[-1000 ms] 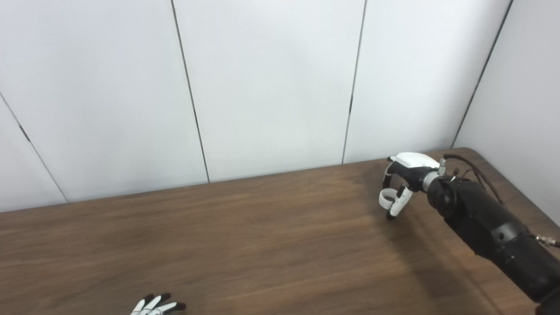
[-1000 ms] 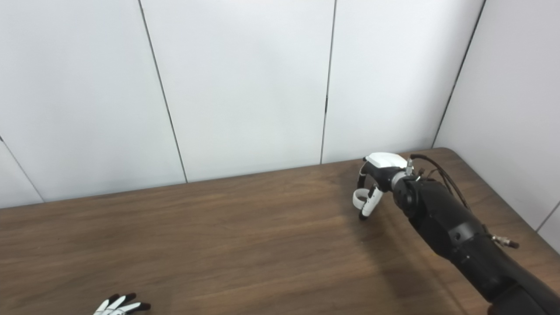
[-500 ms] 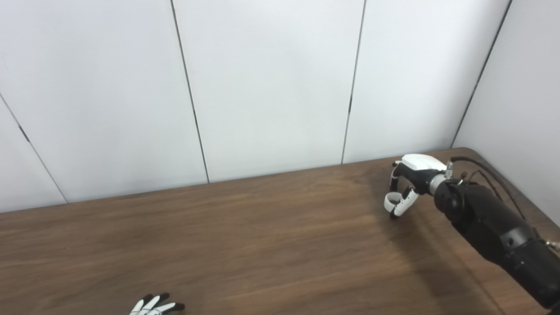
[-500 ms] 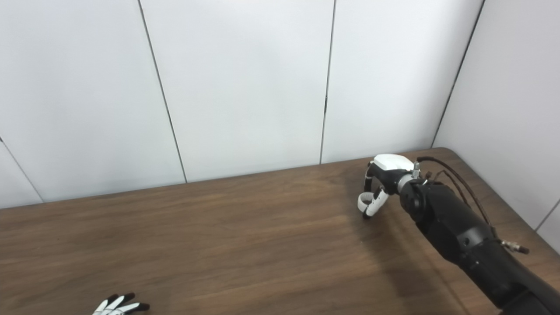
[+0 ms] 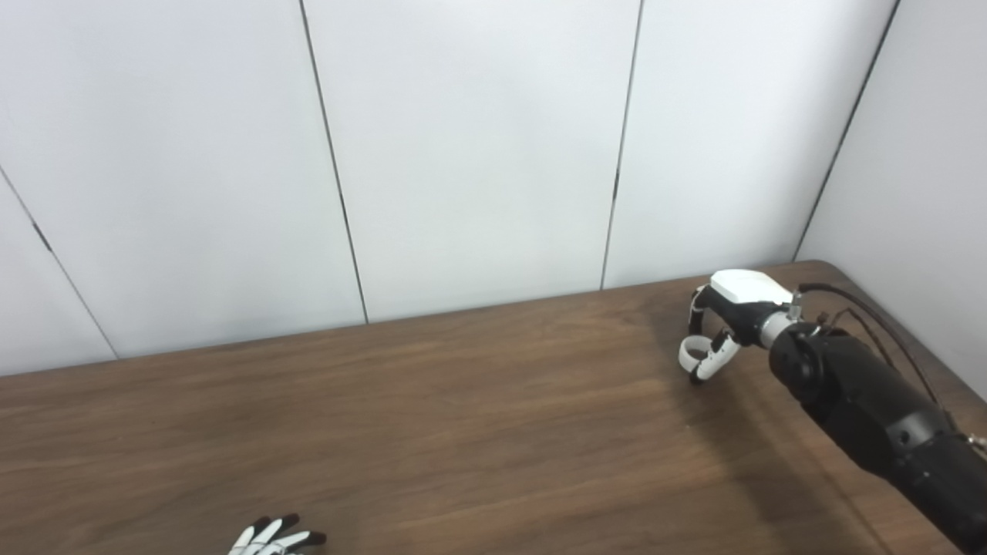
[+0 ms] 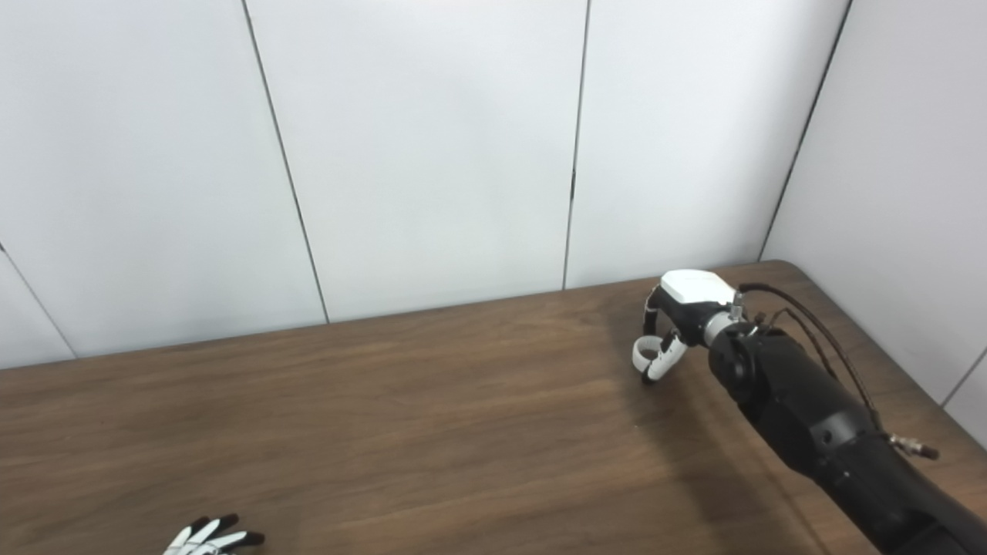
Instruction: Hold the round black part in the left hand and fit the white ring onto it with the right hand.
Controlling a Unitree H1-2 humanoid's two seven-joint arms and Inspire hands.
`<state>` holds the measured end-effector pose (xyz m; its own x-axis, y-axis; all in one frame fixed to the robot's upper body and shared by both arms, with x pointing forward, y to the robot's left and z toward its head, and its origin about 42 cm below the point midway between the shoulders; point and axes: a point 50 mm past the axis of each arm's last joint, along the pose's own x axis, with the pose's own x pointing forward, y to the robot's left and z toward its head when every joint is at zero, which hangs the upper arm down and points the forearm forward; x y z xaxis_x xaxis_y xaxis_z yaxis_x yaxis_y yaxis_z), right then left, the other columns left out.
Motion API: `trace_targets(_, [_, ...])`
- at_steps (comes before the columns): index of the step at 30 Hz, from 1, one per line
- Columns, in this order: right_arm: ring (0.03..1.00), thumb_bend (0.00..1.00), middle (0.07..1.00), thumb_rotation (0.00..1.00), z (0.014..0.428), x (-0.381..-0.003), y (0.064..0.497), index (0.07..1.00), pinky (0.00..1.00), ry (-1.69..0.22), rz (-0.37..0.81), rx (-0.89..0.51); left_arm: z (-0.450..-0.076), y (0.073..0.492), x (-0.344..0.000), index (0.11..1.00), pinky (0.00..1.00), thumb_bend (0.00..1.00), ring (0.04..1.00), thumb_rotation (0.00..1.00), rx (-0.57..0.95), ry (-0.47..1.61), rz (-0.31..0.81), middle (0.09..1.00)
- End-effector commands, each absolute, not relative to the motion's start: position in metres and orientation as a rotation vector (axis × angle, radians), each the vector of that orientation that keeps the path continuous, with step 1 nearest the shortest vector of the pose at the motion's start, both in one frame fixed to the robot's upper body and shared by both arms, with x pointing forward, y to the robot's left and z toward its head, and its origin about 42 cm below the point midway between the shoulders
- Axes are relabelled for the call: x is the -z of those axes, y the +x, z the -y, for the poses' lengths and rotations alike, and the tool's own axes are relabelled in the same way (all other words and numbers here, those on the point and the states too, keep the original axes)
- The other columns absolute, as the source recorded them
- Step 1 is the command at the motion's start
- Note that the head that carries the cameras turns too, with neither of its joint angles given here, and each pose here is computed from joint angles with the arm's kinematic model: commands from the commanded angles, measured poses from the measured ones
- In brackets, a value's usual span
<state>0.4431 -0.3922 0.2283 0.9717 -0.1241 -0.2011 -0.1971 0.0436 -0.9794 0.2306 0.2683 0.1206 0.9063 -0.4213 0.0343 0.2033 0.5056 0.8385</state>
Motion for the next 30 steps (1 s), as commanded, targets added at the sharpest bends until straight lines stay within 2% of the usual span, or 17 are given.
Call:
trace_targets(1, [0.976, 0.52, 0.894, 0.13, 0.402, -0.219, 0.433, 0.483, 0.95, -1.575, -0.292, -0.075, -0.263, 0.242, -0.126, 0.48, 1.0, 0.52, 0.939, 0.04, 0.38, 0.986, 0.281, 0.823])
trace_targets(11, [0.993, 0.52, 0.901, 0.12, 0.368, -0.26, 0.434, 0.479, 1.0, -1.504, -0.084, -0.092, -0.242, 0.263, -0.121, 0.48, 1.0, 0.52, 0.933, 0.04, 0.409, 1.045, 0.285, 0.81])
trace_targets(16, [0.987, 0.52, 0.881, 0.12, 0.338, -0.281, 0.434, 0.479, 0.97, -1.49, 0.045, -0.129, -0.23, 0.279, -0.113, 0.481, 1.0, 0.52, 0.918, 0.04, 0.443, 1.092, 0.311, 0.803])
trace_targets(30, [0.979, 0.52, 0.883, 0.12, 0.262, -0.319, 0.435, 0.476, 0.98, -1.445, 0.257, -0.267, -0.196, 0.326, -0.078, 0.481, 1.0, 0.52, 0.917, 0.04, 0.493, 1.18, 0.288, 0.818])
